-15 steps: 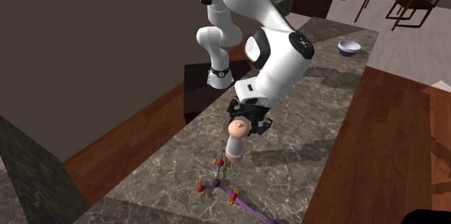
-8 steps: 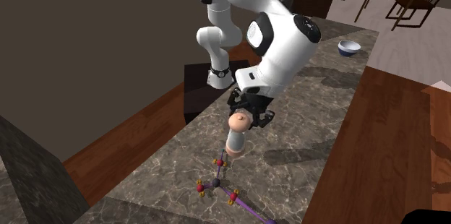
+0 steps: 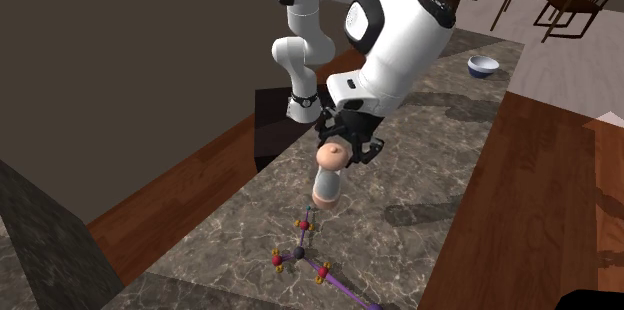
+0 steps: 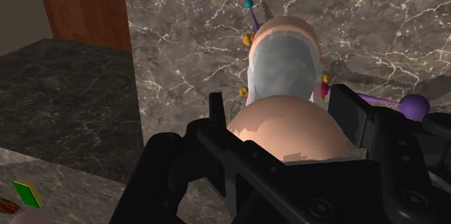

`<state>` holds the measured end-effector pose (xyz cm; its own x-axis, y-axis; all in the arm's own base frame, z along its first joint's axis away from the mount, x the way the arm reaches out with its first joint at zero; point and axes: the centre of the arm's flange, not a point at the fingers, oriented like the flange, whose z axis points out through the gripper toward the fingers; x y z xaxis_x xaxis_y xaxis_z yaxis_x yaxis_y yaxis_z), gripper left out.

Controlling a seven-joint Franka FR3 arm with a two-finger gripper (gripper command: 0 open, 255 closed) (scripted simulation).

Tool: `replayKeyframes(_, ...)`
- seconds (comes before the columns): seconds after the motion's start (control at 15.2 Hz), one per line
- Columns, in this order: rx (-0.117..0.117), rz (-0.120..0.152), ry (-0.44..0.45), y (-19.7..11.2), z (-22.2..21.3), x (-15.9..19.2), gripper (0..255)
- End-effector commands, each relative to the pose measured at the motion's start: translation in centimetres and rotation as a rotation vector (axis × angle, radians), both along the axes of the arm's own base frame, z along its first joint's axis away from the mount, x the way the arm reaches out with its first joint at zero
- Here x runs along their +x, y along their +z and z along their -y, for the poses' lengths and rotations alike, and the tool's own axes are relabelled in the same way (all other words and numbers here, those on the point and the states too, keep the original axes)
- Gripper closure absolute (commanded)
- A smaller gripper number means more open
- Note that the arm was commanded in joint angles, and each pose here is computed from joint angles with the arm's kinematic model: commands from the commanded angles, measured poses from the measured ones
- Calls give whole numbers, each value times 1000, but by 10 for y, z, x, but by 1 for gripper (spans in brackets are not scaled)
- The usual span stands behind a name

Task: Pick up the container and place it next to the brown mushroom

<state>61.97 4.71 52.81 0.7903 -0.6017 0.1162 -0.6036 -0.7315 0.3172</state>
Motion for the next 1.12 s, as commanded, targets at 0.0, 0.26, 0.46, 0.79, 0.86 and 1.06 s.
replayKeyframes(0.0,0,0,0,10,1,0,255)
replayKeyframes(0.26,0,0,0,31,1,0,255)
replayKeyframes(0.46,0,0,0,47,1,0,255)
replayKeyframes(0.79,0,0,0,74,1,0,255)
replayKeyframes(0.86,0,0,0,79,1,0,255)
replayKeyframes(1.06,0,0,0,95,1,0,255)
